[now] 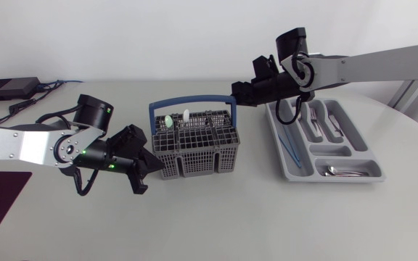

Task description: Unload the cutlery basket into the drawer organizer.

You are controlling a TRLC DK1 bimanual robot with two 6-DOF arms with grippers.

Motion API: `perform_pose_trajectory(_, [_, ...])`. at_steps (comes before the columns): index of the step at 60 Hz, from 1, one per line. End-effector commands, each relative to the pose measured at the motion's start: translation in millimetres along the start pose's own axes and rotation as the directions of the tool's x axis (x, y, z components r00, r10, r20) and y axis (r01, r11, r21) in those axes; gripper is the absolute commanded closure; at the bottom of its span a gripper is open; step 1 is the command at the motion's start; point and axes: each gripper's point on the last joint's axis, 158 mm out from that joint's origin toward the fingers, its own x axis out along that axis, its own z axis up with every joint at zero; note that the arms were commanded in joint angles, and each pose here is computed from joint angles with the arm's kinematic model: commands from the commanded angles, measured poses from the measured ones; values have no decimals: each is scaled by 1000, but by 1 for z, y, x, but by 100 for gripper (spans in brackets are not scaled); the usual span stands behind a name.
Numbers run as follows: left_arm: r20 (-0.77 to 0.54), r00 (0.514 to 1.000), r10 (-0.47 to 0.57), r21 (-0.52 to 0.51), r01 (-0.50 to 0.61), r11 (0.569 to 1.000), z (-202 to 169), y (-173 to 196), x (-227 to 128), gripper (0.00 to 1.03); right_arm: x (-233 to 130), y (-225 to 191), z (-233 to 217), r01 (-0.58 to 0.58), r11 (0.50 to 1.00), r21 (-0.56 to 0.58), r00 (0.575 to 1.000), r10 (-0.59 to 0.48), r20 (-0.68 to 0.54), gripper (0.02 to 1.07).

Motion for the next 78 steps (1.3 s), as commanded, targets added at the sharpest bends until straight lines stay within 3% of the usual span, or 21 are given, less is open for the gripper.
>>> perform_pose_trajectory(1, [-12, 999, 33, 1, -33, 999, -6, 14, 5, 77, -11, 14, -12, -24, 1000, -5, 1000, 24, -21, 101])
perform_pose_trajectory(34, [13, 988, 154, -57, -153, 987, -3, 85, 1, 77, -33, 76, -82, -40, 994, -97, 993, 30, -111, 101])
perform_pose_trajectory(44, [27, 978, 207, -80, -204, 976, -5, 99, -21, 77, -46, 34, -65, 69, 995, -78, 996, -74, -54, 101])
perform_pose_trajectory(56, [36, 971, 235, -109, -230, 967, -4, 111, -29, 77, -29, -20, -68, 203, 976, -83, 977, -208, -52, 101])
perform_pose_trajectory(65, [49, 970, 240, -130, -232, 964, 2, 115, -26, 77, -7, -33, -79, 211, 975, -75, 972, -217, -91, 101])
perform_pose_trajectory(78, [80, 961, 264, -171, -248, 954, 15, 133, -22, 77, 3, -17, -88, 172, 981, -87, 976, -182, -116, 101])
